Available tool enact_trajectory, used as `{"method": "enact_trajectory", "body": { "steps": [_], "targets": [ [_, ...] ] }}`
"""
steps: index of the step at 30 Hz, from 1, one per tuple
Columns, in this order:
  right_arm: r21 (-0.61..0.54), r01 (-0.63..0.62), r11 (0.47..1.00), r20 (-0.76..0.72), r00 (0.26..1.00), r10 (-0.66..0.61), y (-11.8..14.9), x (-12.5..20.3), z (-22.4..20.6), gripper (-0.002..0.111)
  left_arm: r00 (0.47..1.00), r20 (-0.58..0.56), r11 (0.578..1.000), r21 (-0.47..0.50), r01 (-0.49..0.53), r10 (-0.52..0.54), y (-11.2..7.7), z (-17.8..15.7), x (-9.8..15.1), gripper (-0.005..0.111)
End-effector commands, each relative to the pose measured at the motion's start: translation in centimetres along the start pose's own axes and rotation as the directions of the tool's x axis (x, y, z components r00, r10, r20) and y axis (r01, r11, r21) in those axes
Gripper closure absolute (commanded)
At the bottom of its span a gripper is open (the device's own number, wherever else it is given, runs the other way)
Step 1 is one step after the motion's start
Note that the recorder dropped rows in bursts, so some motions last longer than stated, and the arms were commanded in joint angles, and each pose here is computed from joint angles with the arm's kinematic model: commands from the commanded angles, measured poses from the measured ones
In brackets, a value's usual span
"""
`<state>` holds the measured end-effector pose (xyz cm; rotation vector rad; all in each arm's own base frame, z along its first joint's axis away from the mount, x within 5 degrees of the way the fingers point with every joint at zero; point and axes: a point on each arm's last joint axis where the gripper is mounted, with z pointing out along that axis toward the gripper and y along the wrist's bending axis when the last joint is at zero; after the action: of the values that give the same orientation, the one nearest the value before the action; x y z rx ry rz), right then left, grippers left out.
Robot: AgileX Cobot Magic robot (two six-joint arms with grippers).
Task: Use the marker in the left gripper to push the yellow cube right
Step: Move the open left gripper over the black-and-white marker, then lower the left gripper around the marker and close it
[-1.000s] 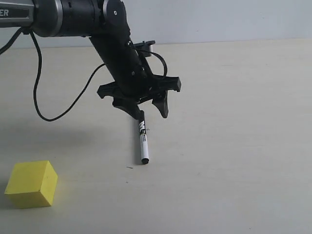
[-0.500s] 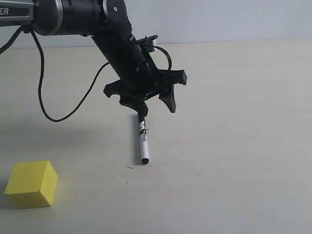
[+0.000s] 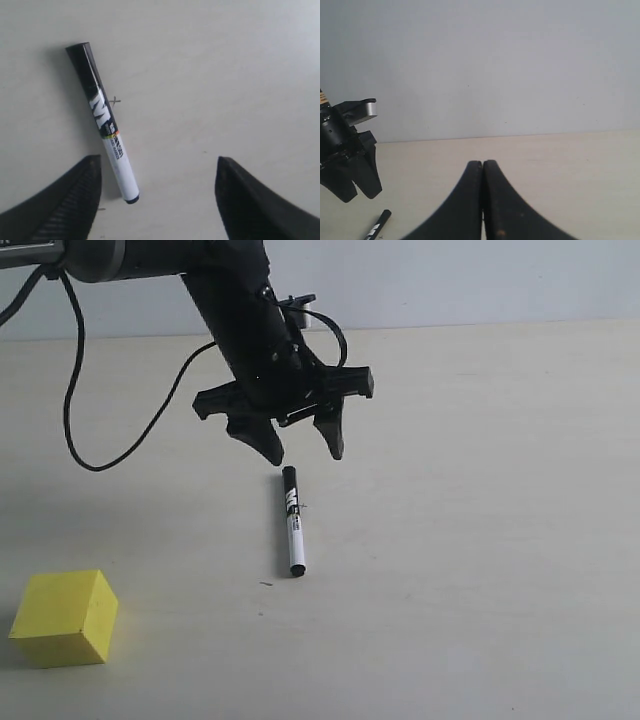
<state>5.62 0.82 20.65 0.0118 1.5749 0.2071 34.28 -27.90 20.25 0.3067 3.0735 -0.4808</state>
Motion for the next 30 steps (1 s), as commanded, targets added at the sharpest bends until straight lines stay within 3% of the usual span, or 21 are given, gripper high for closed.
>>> {"method": "enact_trajectory", "body": {
  "steps": [1, 5, 9, 17, 30],
  "targets": [
    [0.005, 0.007, 1.0, 0.007, 1.0, -0.007, -0.1, 0.1, 0.0, 0.108, 0.999, 0.01, 0.997, -0.068, -0.038, 0.039, -0.2, 0.3, 0.2, 0.044],
    [0.005, 0.007, 1.0, 0.007, 1.0, -0.007, -0.1, 0.1, 0.0, 0.108, 0.999, 0.038, 0.985, -0.174, -0.004, 0.01, -0.4, 1.0, 0.5, 0.044],
    [0.005, 0.007, 1.0, 0.007, 1.0, -0.007, -0.1, 0.1, 0.0, 0.108, 0.992, 0.062, 0.977, -0.18, 0.117, -0.108, -1.1, 1.3, 0.9, 0.044],
    [0.005, 0.007, 1.0, 0.007, 1.0, -0.007, -0.1, 0.1, 0.0, 0.108, 0.981, 0.023, 0.958, -0.212, 0.195, -0.195, -2.6, 2.6, 2.9, 0.044],
    [0.005, 0.007, 1.0, 0.007, 1.0, -0.007, -0.1, 0.1, 0.0, 0.108, 0.967, -0.005, 0.939, -0.24, 0.245, -0.254, -1.5, 4.4, 4.0, 0.044]
  ]
}}
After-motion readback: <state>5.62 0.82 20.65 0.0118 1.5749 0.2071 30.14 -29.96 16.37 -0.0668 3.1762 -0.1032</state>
